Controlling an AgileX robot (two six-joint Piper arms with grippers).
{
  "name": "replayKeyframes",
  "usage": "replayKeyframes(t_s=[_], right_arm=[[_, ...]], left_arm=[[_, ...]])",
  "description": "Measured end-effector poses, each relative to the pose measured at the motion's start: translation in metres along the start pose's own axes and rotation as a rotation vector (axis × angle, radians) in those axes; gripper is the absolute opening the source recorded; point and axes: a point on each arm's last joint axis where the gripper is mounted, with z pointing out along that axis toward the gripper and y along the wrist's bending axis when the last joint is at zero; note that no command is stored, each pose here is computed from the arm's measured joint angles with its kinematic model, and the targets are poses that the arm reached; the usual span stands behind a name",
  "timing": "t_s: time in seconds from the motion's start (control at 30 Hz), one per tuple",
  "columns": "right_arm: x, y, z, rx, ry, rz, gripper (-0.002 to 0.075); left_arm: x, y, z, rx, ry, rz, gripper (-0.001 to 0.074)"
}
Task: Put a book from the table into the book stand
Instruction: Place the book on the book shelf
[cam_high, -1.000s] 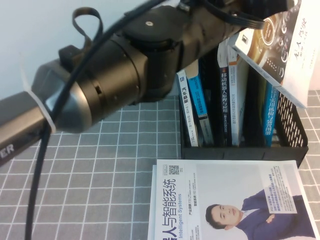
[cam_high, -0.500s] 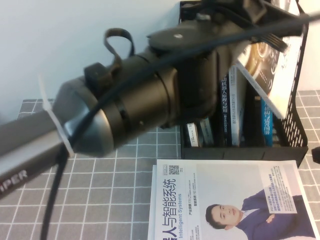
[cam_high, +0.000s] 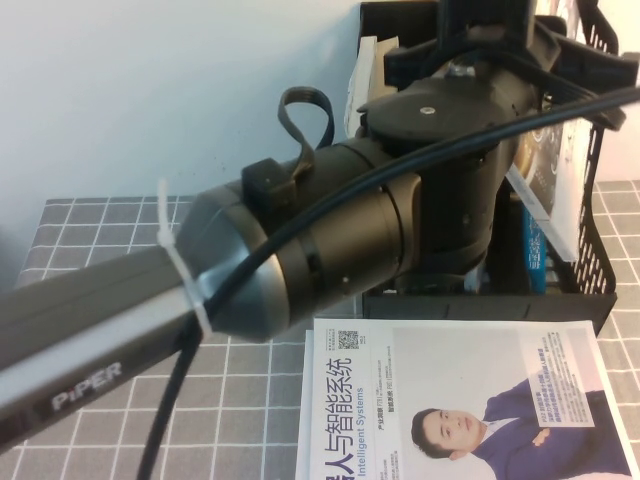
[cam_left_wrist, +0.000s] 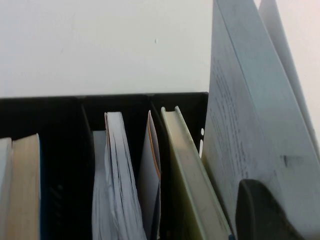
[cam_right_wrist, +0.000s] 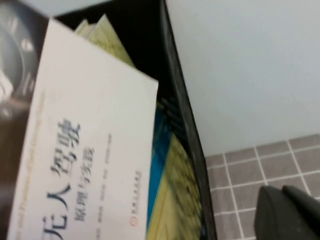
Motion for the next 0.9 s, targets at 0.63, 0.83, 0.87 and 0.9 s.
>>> replayKeyframes(t_s=[0.63,0.83,0.87,0.9], right_arm=[[-0.025,0.018,-0.001,-0.146,-0.057,0.024,-0.0003],[-0.005,0.015,0.031,-0.187,0.057,-0.036,-0.0003],[-0.002,0.015,0.036,-0.194,0.073,-0.031,-0.0003],[0.001,0.014,0.041,-0.198,0.086,-0.027,-0.0003]], left_arm=[[0.029,0.010,0.057,0.012,0.037,-0.145,0.0097],[0.041,0.009,0.063,0.028,0.063,-0.146,0.0097],[0.042,0.009,0.064,0.027,0.065,-0.145,0.0097],[0.044,0.009,0.065,0.023,0.068,-0.143,0.0097]])
